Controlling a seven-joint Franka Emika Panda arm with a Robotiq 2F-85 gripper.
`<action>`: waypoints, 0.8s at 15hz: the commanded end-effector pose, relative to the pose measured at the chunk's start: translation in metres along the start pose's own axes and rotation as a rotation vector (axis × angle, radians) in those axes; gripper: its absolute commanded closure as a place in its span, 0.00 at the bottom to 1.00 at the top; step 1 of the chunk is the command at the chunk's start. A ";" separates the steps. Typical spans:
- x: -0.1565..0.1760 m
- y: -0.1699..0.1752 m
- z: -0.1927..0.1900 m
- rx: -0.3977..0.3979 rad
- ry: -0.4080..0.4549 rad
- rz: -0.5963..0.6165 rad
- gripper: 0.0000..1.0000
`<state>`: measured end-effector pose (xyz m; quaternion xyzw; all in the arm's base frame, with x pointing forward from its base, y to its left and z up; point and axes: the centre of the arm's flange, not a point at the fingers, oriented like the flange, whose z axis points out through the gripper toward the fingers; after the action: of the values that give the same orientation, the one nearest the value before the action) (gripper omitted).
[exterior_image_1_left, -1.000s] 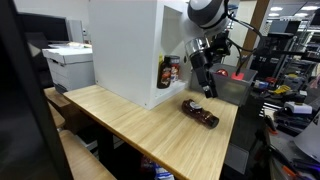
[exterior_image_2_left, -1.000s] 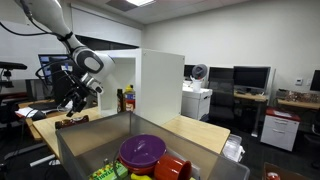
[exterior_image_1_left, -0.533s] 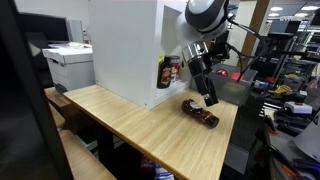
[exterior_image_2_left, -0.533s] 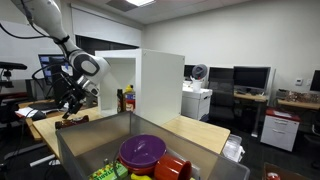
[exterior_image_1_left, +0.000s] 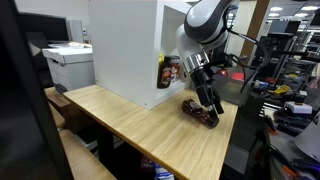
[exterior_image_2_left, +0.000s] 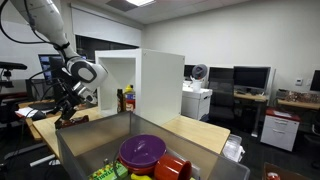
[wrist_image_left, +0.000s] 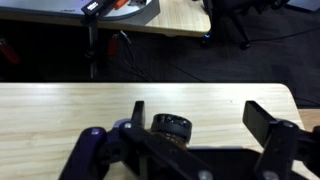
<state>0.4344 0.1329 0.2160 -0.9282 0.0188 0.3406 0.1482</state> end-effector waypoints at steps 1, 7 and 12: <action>-0.002 0.004 0.015 0.027 0.004 0.060 0.00; 0.015 0.020 0.016 0.004 0.080 0.132 0.00; 0.025 0.021 0.024 -0.006 0.094 0.158 0.00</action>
<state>0.4373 0.1184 0.1855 -0.9373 0.0830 0.3120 0.1313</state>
